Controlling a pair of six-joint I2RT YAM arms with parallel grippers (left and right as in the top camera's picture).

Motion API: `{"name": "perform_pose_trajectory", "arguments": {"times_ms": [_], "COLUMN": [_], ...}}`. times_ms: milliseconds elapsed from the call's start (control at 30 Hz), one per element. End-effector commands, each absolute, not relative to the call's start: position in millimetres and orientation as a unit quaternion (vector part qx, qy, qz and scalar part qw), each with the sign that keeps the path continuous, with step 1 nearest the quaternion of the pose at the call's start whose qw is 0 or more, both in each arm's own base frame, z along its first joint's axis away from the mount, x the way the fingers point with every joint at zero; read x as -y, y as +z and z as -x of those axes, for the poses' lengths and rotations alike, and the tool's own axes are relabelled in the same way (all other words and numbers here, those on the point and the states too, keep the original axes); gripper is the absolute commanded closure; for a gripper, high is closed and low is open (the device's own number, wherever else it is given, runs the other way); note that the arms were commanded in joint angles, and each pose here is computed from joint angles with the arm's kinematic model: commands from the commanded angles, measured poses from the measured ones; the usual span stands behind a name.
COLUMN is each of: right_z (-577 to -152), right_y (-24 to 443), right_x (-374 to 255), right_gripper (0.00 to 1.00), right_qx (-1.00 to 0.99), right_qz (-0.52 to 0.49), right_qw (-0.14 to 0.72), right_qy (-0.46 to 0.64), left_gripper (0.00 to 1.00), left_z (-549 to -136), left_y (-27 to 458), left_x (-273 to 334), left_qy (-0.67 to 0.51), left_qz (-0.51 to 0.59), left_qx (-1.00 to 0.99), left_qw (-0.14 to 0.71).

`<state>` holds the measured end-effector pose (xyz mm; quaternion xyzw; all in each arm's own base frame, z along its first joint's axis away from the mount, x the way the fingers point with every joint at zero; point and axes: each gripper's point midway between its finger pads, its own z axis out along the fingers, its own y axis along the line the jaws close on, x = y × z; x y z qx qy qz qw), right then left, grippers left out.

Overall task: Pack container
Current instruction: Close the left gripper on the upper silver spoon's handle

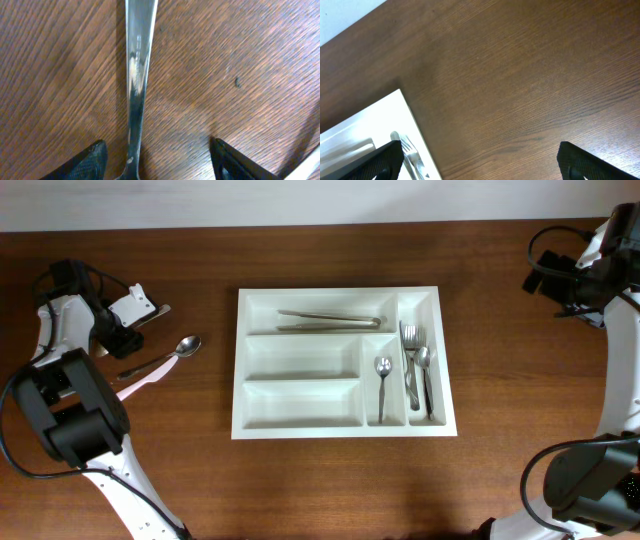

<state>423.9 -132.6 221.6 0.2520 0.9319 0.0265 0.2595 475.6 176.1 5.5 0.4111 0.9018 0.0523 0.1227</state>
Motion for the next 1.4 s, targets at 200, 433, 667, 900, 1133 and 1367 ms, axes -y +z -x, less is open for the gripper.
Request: {"name": "perform_pose_trajectory", "arguments": {"times_ms": [200,433,667,900,1133,1367], "right_z": [-426,-426,-426,-426,-426,-426], "right_y": [232,232,232,232,232,232], "right_x": [135,135,135,135,135,135], "right_gripper": [0.01,0.01,0.01,0.01,0.01,0.01], "right_qx": [-0.927,-0.927,-0.927,-0.927,-0.927,-0.927], "right_qz": [-0.257,-0.257,-0.257,-0.257,-0.257,-0.257], "right_qw": [0.273,0.273,0.273,0.273,0.273,0.273], "right_qy": [0.029,0.029,0.029,0.029,0.029,0.029], "left_gripper": [0.31,0.30,0.30,0.50,0.91,0.98], "left_z": [-455,-442,-437,-442,-441,-442], "left_y": [-36,-37,-37,-37,-37,-37], "left_x": [-152,-146,-146,-159,-161,-161], "left_qy": [-0.027,-0.050,-0.052,-0.030,-0.030,-0.031], "left_qz": [-0.394,-0.368,-0.367,-0.363,-0.360,-0.350], "left_qx": [-0.914,-0.926,-0.926,-0.929,-0.930,-0.934], "left_qw": [0.097,0.075,0.065,0.070,0.070,0.070]}}
